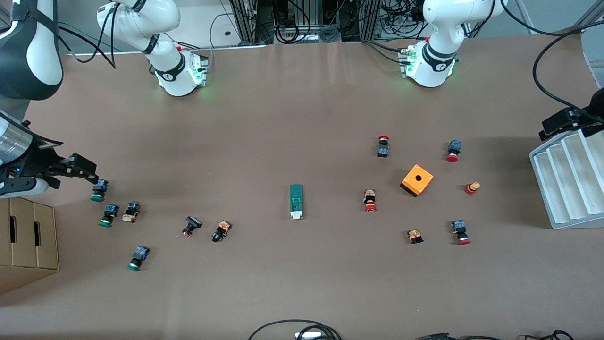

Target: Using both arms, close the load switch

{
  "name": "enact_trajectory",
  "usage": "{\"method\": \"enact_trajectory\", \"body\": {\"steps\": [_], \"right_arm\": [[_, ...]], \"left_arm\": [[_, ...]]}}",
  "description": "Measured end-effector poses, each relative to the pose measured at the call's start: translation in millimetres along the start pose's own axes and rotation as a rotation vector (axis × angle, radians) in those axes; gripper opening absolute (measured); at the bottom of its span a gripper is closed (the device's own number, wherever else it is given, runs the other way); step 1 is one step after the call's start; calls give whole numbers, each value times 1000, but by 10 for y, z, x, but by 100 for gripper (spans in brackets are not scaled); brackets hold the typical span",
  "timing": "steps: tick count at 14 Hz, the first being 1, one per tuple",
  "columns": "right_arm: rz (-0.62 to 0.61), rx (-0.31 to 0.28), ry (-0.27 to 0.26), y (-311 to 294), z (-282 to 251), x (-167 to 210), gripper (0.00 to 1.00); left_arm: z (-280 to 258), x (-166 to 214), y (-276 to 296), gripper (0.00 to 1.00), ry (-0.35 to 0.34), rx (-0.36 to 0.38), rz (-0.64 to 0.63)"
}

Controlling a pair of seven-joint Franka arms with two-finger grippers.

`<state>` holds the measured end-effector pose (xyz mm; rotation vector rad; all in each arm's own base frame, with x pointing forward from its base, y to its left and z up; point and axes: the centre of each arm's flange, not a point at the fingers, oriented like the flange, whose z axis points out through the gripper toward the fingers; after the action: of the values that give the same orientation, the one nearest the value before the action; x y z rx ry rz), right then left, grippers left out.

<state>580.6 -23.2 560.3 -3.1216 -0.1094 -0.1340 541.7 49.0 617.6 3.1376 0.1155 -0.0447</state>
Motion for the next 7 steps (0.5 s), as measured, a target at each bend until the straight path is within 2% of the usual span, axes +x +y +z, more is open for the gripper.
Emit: {"method": "enact_trajectory", "body": {"steps": [7], "right_arm": [[0, 0, 0, 0, 0, 0, 100]], "left_arm": [[2, 1, 42, 100, 0, 0, 10]]}}
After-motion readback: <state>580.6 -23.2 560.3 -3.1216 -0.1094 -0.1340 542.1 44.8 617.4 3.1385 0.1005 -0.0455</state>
